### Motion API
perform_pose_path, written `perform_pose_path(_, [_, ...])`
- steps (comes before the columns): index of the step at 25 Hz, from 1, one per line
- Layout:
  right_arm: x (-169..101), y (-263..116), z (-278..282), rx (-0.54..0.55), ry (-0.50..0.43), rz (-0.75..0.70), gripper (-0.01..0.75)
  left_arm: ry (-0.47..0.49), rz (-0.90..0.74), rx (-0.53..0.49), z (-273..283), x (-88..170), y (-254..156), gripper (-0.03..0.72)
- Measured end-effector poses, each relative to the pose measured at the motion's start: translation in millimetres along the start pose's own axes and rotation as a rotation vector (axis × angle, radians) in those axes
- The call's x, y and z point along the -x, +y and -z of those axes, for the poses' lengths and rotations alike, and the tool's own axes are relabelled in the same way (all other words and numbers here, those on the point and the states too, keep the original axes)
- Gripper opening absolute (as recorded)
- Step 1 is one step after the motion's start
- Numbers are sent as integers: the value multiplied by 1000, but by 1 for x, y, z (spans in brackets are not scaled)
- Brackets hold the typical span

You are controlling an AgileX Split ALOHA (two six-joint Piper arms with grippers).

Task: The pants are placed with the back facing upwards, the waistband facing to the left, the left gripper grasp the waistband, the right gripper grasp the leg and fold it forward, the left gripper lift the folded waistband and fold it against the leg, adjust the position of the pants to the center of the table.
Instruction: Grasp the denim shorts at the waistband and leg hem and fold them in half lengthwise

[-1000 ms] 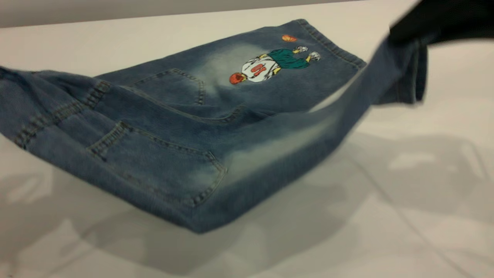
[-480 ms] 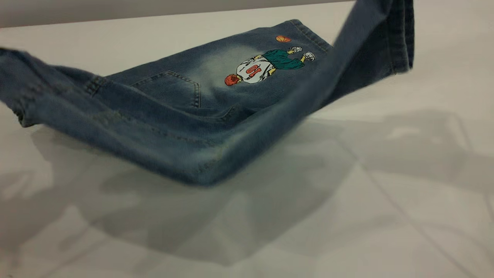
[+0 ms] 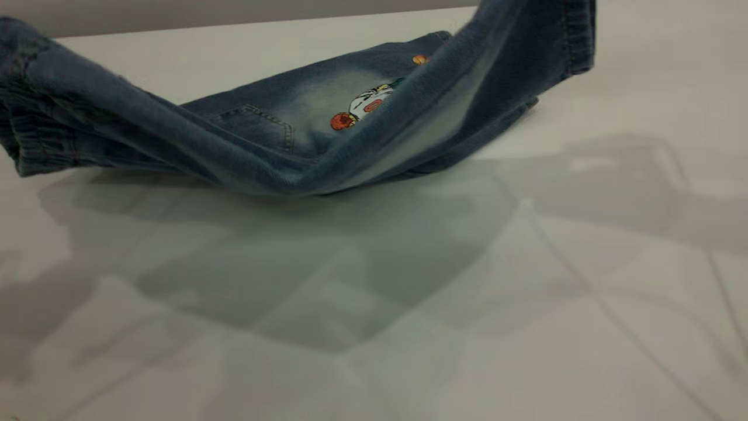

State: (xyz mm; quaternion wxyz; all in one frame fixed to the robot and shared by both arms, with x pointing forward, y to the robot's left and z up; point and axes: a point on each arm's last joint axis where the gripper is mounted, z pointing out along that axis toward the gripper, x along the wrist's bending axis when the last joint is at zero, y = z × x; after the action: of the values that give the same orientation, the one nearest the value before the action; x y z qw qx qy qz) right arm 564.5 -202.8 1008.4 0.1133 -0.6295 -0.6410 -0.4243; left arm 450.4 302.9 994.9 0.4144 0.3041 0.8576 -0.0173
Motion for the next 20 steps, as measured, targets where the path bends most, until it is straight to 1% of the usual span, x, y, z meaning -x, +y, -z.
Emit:
perform_pose_path(3, [5,10,-10,-4,0,-21,15,5,93,39,-6,-2,6,114])
perform_pose_path(5, [9,16,-16,-6,-3,-31,15,11,144,44,-12,-4,8,114])
perform_pose_path(13, [18,35,-37,-18,5,-59,15,85,367,97,-40,-23,19,114])
perform_pose_path(20, [32,48,-61,-45,12,-93,15,146,489,167,-56,-38,26,114])
